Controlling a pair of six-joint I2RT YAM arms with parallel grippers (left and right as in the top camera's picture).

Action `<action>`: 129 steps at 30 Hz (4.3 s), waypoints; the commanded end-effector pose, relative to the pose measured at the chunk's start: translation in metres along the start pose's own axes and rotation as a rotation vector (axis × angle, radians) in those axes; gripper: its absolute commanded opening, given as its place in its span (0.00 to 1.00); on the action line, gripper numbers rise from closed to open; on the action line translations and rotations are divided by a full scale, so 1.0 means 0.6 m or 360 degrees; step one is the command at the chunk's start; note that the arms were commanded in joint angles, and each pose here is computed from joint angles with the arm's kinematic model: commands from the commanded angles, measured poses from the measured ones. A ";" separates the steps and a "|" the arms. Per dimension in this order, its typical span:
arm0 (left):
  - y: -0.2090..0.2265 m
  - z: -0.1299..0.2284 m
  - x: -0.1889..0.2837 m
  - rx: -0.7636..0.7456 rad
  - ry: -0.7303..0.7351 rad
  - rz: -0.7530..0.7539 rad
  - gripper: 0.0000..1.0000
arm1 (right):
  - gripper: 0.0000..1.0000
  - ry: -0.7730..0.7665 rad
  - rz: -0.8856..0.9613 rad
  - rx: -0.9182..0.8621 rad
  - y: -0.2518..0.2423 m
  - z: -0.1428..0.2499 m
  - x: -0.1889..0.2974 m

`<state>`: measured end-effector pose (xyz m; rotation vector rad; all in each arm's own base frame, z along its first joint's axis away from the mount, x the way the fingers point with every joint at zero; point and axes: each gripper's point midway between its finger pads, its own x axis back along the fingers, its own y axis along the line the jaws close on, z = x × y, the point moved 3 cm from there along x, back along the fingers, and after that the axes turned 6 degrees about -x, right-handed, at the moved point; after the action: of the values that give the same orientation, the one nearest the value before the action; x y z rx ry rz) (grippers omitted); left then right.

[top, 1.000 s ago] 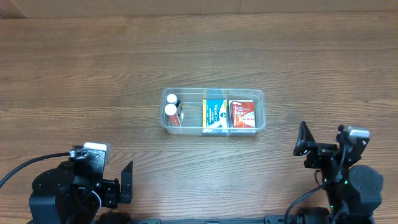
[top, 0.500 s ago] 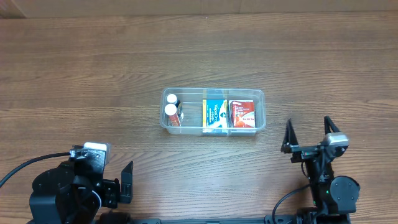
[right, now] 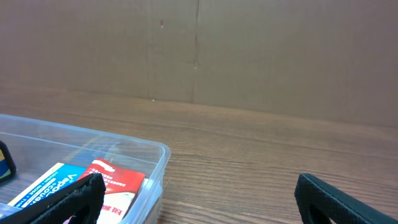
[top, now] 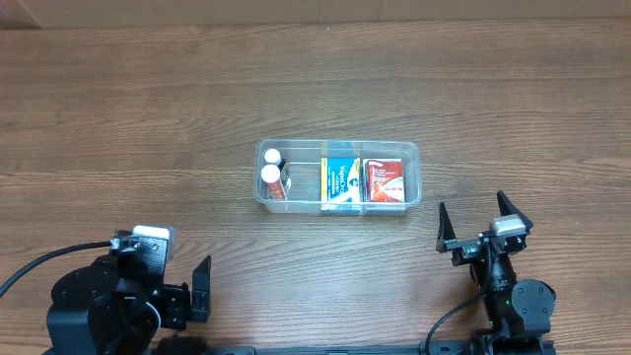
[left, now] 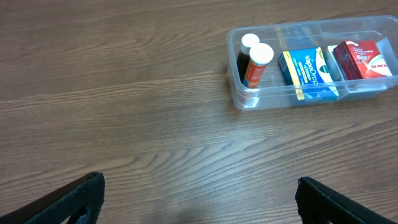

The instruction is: Pack container

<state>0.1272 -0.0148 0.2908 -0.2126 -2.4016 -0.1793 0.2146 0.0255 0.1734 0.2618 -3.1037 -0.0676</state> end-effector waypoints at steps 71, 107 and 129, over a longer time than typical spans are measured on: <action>0.054 0.075 -0.252 -0.0062 -0.0988 -0.0441 1.00 | 1.00 -0.0016 -0.0009 0.0018 0.002 0.001 0.000; 0.053 0.075 -0.253 -0.0062 -0.0987 -0.0439 1.00 | 1.00 -0.0016 -0.0009 0.0018 0.002 0.001 0.000; 0.053 0.075 -0.253 -0.0062 -0.0987 -0.0439 1.00 | 1.00 -0.0016 -0.0009 0.0018 0.002 0.001 0.000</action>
<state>0.2164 0.0071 0.1574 0.0453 -3.0384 -0.2955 0.2146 0.0255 0.1741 0.2623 -3.1075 -0.0626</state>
